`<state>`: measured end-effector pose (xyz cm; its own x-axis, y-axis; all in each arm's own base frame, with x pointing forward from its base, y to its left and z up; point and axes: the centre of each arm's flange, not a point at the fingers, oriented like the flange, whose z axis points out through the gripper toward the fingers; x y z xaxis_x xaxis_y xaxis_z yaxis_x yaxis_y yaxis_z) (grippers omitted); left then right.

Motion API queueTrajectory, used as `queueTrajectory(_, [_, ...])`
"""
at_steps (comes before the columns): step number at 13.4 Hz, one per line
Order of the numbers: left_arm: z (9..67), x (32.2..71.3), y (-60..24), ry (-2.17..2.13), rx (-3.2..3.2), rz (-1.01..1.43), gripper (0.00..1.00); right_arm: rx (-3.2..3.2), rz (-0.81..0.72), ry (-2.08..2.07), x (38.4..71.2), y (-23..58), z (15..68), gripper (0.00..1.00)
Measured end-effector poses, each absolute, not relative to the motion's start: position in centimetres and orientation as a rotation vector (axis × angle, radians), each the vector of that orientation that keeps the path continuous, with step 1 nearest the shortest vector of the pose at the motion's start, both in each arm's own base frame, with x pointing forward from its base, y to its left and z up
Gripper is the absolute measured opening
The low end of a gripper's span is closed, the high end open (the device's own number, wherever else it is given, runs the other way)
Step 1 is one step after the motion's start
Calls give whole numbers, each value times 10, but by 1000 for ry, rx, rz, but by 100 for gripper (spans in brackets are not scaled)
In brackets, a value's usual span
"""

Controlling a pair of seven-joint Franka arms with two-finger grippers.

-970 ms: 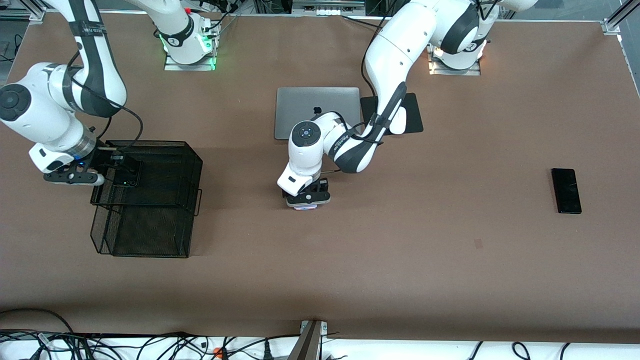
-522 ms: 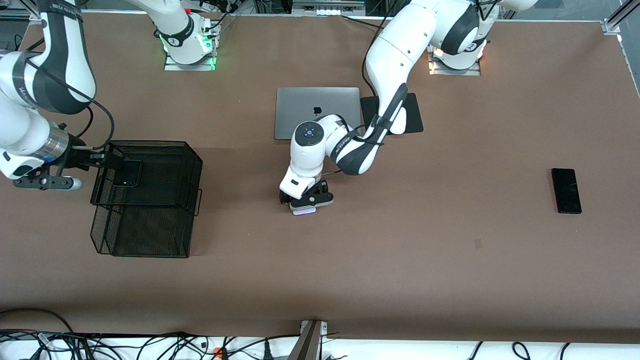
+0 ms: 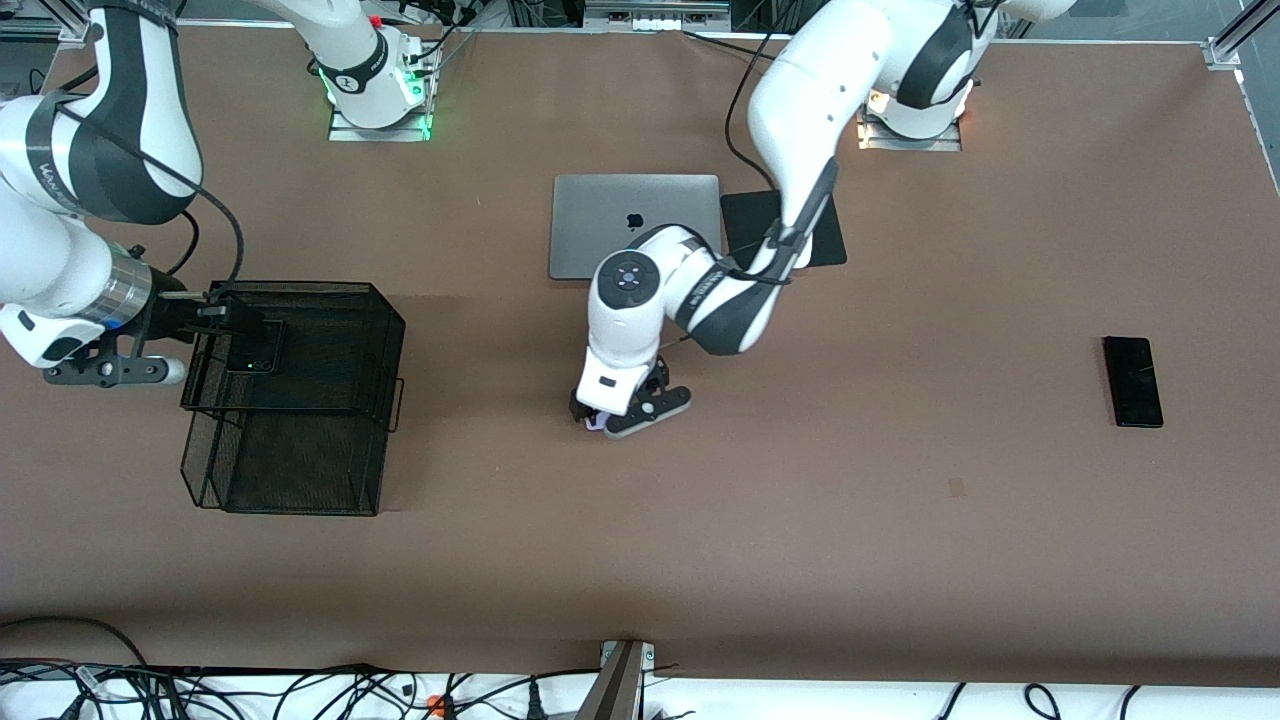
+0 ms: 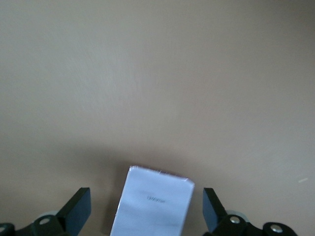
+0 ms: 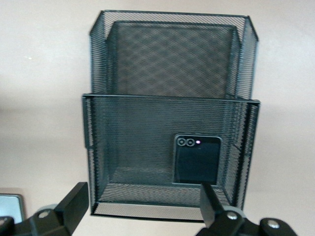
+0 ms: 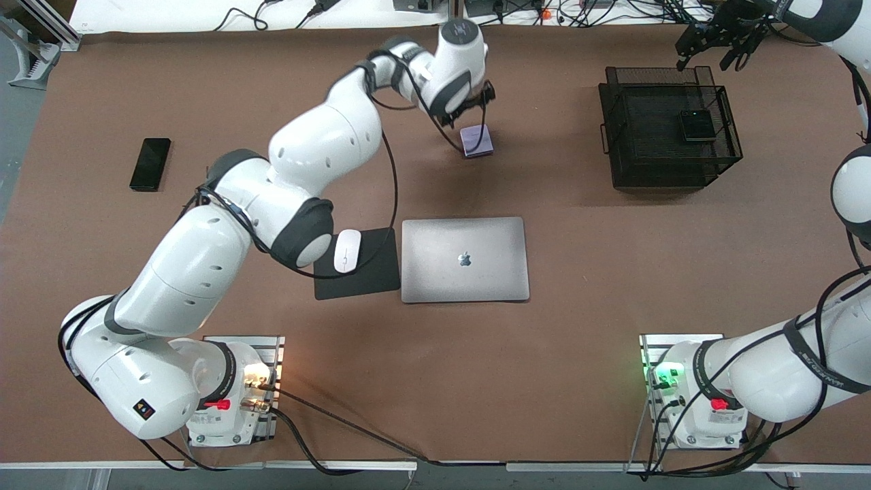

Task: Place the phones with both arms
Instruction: 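Set the white phone mid-table with the left gripper while the right withdraws, then grasp the white phone with the right gripper while the left reaches the black phone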

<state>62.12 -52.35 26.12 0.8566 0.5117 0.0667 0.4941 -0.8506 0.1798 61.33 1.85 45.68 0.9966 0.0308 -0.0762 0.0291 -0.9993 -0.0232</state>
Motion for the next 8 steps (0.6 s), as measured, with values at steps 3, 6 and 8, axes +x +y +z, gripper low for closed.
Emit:
queueTrajectory(3, [326,653,-471,903,2863,106,100,-3095,125,-67,610,71,457,100])
queueTrajectory(6, [315,668,-396,736,3091,-141,100,-3092,58,-79,600,181,456,100])
queueTrajectory(8, [288,677,-338,597,3207,-348,100,-3053,69,-151,595,255,434,100])
